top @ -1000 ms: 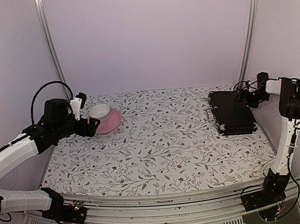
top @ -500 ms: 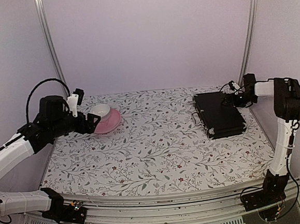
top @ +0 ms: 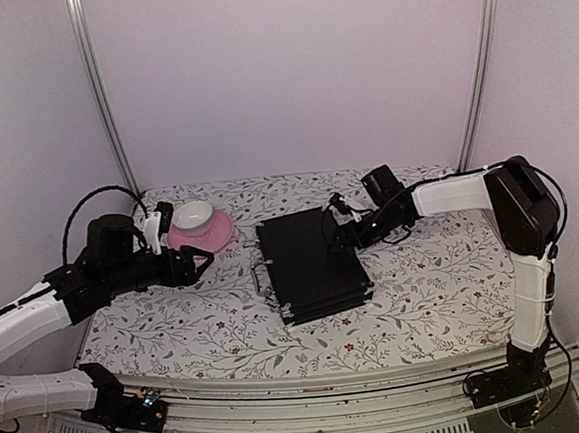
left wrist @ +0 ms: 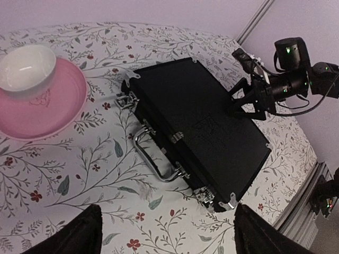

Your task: Pack up texas hold em set

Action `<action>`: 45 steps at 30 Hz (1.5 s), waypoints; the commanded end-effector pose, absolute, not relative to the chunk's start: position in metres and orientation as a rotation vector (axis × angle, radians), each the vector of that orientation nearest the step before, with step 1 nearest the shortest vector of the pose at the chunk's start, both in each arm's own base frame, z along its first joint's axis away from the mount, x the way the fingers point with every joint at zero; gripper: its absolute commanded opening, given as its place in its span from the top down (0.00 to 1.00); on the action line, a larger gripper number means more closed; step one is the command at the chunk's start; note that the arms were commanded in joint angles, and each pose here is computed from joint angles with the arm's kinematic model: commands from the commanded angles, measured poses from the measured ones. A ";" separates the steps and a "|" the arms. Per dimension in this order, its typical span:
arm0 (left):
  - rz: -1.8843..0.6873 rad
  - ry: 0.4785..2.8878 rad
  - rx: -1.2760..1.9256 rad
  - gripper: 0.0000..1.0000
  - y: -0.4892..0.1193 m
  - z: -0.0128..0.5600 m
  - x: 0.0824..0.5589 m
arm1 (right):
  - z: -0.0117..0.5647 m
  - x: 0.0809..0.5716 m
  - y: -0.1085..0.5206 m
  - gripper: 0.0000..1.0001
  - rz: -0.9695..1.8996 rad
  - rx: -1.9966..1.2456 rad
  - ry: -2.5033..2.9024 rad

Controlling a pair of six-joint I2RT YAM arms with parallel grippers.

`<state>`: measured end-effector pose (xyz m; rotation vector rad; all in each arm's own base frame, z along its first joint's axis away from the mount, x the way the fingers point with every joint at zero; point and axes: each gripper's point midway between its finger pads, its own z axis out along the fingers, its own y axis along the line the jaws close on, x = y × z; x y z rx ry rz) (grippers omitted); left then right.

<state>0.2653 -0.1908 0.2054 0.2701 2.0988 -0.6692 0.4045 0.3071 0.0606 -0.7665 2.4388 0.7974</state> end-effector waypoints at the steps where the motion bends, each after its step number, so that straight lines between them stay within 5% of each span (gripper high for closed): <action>1: -0.791 2.115 0.141 0.15 -0.198 0.189 0.264 | 0.051 0.343 0.349 0.19 0.942 -0.825 2.529; 10: -0.697 2.168 -0.050 0.27 -0.159 0.148 0.311 | 0.047 0.326 0.371 0.18 0.964 -0.692 2.530; 16: -0.768 2.210 -0.127 0.51 -0.152 0.120 0.351 | 0.061 0.315 0.372 0.20 0.980 -0.604 2.515; 25: -0.685 2.273 -0.061 0.62 -0.160 0.093 0.401 | 0.062 0.305 0.378 0.24 1.007 -0.564 2.525; 34: -0.699 2.343 -0.044 0.90 -0.172 0.066 0.427 | 0.059 0.300 0.385 0.28 1.036 -0.551 2.533; 45: -0.709 2.404 0.008 0.97 -0.196 0.038 0.421 | 0.067 0.303 0.384 0.29 1.028 -0.532 2.516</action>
